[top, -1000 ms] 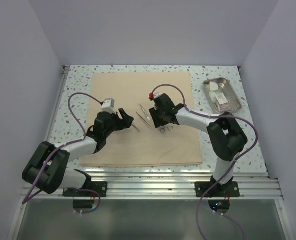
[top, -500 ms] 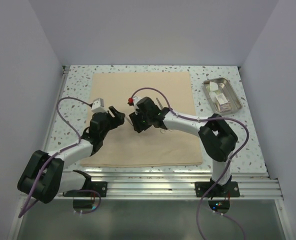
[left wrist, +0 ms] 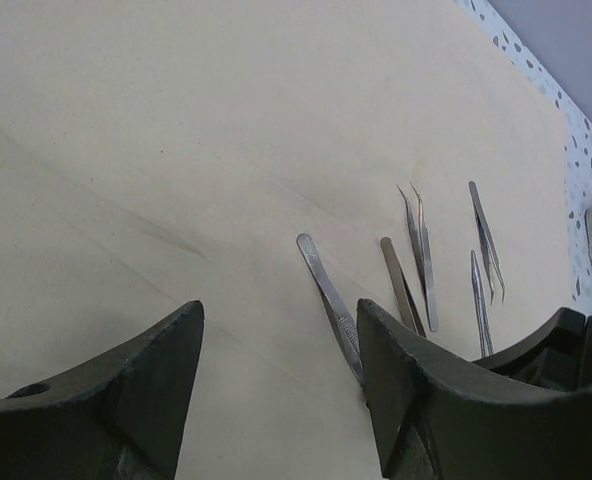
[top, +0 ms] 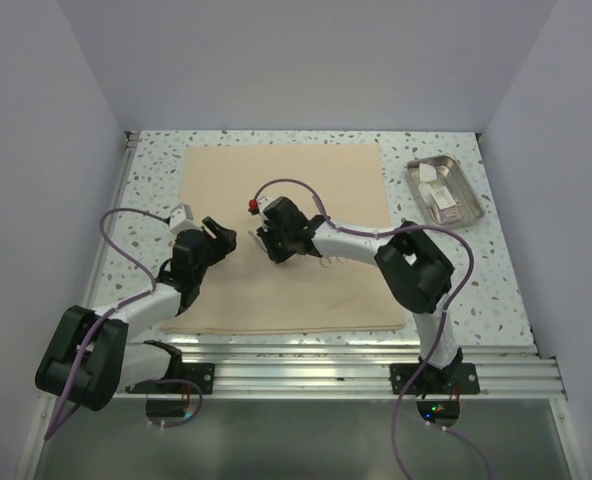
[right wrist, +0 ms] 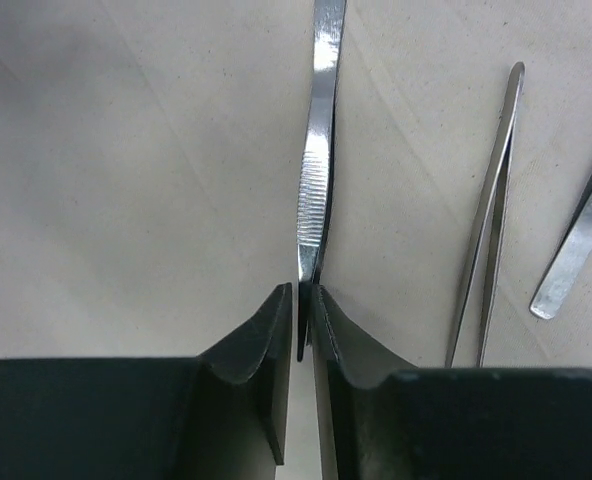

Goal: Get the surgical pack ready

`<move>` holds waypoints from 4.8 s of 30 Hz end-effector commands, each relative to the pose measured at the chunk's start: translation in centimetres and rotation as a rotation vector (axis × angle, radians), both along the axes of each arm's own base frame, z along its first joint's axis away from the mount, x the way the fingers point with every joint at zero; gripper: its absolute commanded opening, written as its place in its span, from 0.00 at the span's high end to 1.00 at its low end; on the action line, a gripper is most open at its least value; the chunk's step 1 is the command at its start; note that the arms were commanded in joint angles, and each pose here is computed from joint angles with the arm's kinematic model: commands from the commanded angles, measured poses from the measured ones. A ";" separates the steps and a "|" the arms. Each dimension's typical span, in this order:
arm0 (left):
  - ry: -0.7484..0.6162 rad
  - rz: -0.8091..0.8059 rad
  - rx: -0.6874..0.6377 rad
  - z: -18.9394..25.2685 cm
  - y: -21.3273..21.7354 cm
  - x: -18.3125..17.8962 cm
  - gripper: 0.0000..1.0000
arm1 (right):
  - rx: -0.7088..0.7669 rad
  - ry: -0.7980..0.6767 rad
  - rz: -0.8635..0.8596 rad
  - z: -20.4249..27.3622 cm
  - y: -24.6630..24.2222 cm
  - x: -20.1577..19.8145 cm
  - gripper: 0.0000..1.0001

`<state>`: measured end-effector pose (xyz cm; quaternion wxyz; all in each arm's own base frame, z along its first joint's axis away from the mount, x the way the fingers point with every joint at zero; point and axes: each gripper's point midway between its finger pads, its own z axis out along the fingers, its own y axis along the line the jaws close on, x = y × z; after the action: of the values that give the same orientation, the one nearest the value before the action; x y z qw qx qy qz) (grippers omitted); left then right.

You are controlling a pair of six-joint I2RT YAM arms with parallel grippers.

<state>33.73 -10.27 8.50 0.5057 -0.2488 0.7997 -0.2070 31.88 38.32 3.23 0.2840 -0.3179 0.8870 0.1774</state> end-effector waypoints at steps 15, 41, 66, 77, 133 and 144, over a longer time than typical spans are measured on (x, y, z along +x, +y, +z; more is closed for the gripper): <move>-0.052 -0.032 -0.031 1.8 -0.7 0.7 0.34 | 0.082 -0.355 -0.306 14.4 -8.9 4.5 0.95; -0.067 -0.087 -0.040 2.5 -1.6 0.6 0.34 | -0.470 -0.306 -1.076 14.2 -43.1 15.1 1.00; -0.058 -0.117 -0.040 2.1 -2.2 0.9 0.34 | -0.445 -0.200 -0.698 7.6 -43.3 18.8 1.00; -0.058 -0.132 -0.037 2.0 -2.4 0.9 0.34 | -0.418 -0.282 -0.852 10.4 -44.6 18.6 0.60; -0.035 -0.444 -0.020 0.4 -8.6 0.9 0.30 | -0.014 -0.200 -0.544 1.6 -15.7 13.3 0.87; -0.034 -0.450 -0.017 0.4 -8.8 0.8 0.30 | 0.054 -0.258 -0.521 3.9 -15.8 12.4 0.85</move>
<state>33.51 -18.32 7.15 0.4312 -0.0876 0.8398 -0.3180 42.82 21.67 3.57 0.3898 -0.0935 0.9143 0.0587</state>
